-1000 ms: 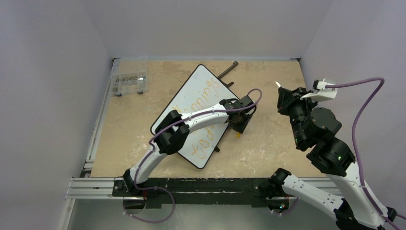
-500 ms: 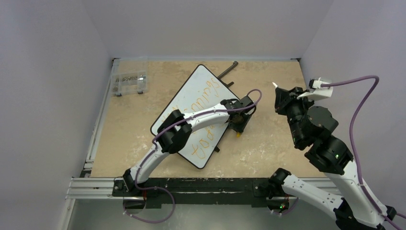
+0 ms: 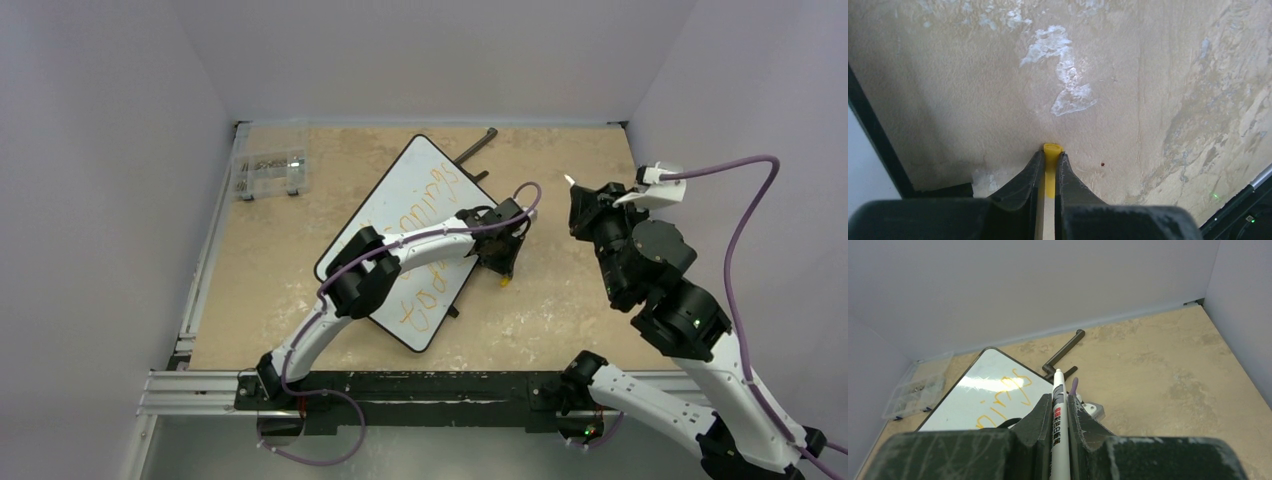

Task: Write a sentence on the whiteboard
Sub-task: Insert the whiteboard marker without the cap into the pen cap.

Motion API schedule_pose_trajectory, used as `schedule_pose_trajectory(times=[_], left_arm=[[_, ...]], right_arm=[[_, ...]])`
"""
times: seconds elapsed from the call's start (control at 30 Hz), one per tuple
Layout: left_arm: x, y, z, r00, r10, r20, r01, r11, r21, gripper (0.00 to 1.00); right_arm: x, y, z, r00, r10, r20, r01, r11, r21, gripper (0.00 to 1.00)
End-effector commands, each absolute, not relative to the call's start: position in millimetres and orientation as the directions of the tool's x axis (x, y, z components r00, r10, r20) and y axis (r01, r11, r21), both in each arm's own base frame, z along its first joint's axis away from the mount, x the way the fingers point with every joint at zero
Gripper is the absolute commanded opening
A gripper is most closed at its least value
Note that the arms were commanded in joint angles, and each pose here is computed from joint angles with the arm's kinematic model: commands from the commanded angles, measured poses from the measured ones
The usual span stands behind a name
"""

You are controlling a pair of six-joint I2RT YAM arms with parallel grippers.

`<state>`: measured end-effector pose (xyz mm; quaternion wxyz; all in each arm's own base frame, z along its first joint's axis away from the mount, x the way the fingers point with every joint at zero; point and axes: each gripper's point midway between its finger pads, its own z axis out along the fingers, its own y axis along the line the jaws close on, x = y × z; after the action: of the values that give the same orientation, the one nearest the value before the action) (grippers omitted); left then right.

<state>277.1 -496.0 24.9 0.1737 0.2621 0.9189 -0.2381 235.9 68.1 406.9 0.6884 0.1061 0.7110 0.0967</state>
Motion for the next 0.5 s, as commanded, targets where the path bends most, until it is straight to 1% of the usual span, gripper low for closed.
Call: schedule_pose_trajectory(times=[0.0, 0.2, 0.33, 0.37, 0.47], left_arm=[[271, -497, 54, -0.825, 0.350, -0.443, 0.533, 0.742, -0.407, 0.00], [279, -493, 118, -0.856, 0.230, -0.463, 0.465, 0.733, -0.496, 0.00], [284, -479, 164, -0.856, 0.155, -0.493, 0.437, 0.727, -0.530, 0.00], [286, -475, 167, -0.858, 0.141, -0.494, 0.428, 0.730, -0.534, 0.00], [293, -459, 201, -0.849, 0.059, -0.525, 0.401, 0.720, -0.567, 0.00]], right_arm=[[232, 63, 408, -0.014, 0.310, -0.951, 0.026, 0.951, 0.309, 0.00], [225, 56, 416, 0.015, 0.331, -0.944, 0.015, 0.944, 0.331, 0.00], [220, 55, 421, 0.038, 0.351, -0.936, -0.018, 0.936, 0.350, 0.00], [219, 55, 422, 0.044, 0.358, -0.933, -0.025, 0.934, 0.357, 0.00], [216, 58, 425, 0.057, 0.373, -0.926, -0.062, 0.927, 0.369, 0.00]])
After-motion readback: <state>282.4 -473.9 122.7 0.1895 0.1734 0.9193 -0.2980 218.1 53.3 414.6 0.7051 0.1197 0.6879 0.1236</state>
